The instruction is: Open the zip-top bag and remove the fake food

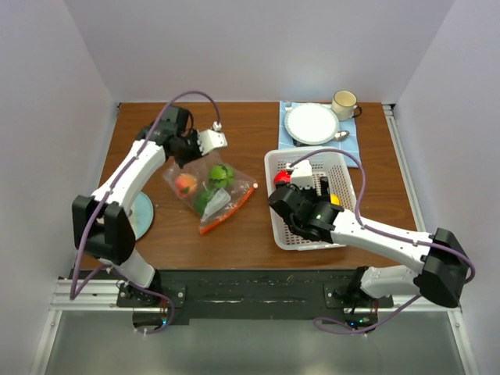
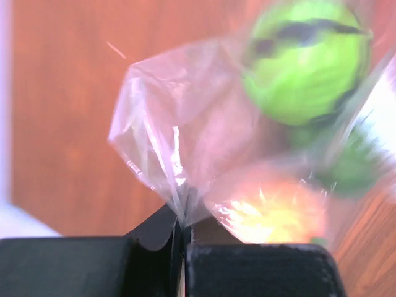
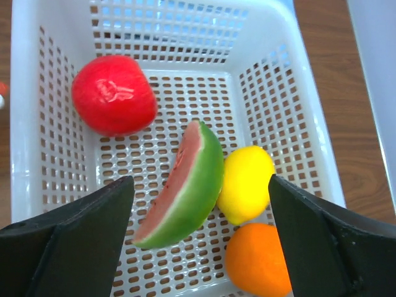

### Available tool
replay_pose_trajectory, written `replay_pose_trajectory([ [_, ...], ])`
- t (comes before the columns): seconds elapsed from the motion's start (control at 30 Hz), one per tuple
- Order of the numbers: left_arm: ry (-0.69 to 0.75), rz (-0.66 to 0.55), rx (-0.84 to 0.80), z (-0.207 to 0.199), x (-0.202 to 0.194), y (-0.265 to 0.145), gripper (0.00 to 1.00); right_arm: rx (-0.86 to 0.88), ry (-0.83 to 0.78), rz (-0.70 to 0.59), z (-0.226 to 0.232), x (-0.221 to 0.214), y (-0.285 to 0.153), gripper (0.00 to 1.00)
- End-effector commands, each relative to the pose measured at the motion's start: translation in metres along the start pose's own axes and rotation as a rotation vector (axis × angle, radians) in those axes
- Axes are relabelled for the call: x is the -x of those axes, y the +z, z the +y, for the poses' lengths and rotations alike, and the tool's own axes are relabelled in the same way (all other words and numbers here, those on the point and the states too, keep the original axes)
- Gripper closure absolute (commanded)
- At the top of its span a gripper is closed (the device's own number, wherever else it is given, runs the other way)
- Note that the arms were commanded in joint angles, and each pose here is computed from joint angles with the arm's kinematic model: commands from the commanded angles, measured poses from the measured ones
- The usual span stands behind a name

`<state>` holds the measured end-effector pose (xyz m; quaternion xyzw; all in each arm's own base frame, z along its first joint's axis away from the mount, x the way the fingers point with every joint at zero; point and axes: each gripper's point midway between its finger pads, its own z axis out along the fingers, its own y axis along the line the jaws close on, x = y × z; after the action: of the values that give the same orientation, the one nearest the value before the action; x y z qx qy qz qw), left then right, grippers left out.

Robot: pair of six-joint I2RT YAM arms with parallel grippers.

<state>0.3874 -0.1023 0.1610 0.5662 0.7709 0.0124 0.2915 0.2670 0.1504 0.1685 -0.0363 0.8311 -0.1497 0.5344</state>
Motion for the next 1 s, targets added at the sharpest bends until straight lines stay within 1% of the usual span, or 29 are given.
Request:
replay_pose_trajectory([
  [0.0,-0.017,-0.161,-0.041,-0.011,0.047,-0.058,1.00,0.118,0.075,-0.063,0.022,0.022,-0.008,0.01],
  [0.07,-0.022,-0.133,-0.048,-0.016,0.037,-0.051,1.00,0.209,0.093,-0.094,0.033,0.024,-0.018,0.01],
  [0.1,-0.023,-0.116,-0.050,-0.018,0.032,-0.047,1.00,0.266,0.127,-0.129,0.045,0.034,-0.024,0.02],
  [0.2,-0.034,-0.030,-0.100,-0.039,0.001,-0.017,1.00,0.395,0.104,-0.170,0.071,0.040,-0.040,0.06],
  [0.27,-0.032,-0.003,-0.089,-0.040,-0.008,-0.005,1.00,0.479,0.090,-0.174,0.095,0.040,-0.048,0.06],
  [0.3,-0.037,0.025,-0.109,-0.047,-0.018,0.006,1.00,0.501,0.069,-0.166,0.104,0.037,-0.048,0.07],
  [0.37,-0.034,0.050,-0.111,-0.048,-0.026,0.020,1.00,0.517,0.023,-0.134,0.123,0.024,-0.045,0.07],
  [0.47,-0.019,0.096,-0.101,-0.049,-0.041,0.040,1.00,0.546,0.019,-0.131,0.145,0.019,-0.041,0.06],
  [0.5,-0.001,0.103,-0.091,-0.048,-0.046,0.047,1.00,0.550,-0.005,-0.119,0.153,0.010,-0.037,0.06],
  [0.57,0.018,0.149,-0.070,-0.045,-0.057,0.058,1.00,0.569,0.002,-0.128,0.167,0.010,-0.034,0.06],
  [0.63,0.053,0.177,-0.026,-0.034,-0.064,0.067,1.00,0.556,-0.049,-0.118,0.180,-0.001,-0.024,0.06],
  [0.67,0.067,0.196,-0.025,-0.033,-0.069,0.076,1.00,0.552,-0.034,-0.135,0.186,0.009,-0.022,0.05],
  [0.7,0.100,0.192,0.008,-0.022,-0.066,0.081,1.00,0.553,-0.047,-0.132,0.191,0.008,-0.019,0.05],
  [0.73,0.112,0.218,0.025,-0.015,-0.071,0.084,1.00,0.549,-0.051,-0.129,0.199,0.008,-0.015,0.05],
  [0.8,0.131,0.229,0.030,0.001,-0.070,0.097,1.00,0.552,-0.034,-0.131,0.205,0.011,-0.008,0.05],
  [0.83,0.132,0.217,0.017,0.005,-0.066,0.101,1.00,0.545,-0.025,-0.127,0.207,0.014,-0.002,0.05],
  [0.87,0.139,0.209,0.025,0.021,-0.061,0.105,1.00,0.545,-0.013,-0.128,0.209,0.015,0.000,0.05],
  [0.93,0.139,0.174,-0.058,0.018,-0.053,0.106,1.00,0.535,0.002,-0.133,0.207,0.022,0.003,0.05],
  [0.97,0.141,0.141,-0.055,0.035,-0.039,0.101,1.00,0.535,0.004,-0.135,0.205,0.023,0.003,0.05],
])
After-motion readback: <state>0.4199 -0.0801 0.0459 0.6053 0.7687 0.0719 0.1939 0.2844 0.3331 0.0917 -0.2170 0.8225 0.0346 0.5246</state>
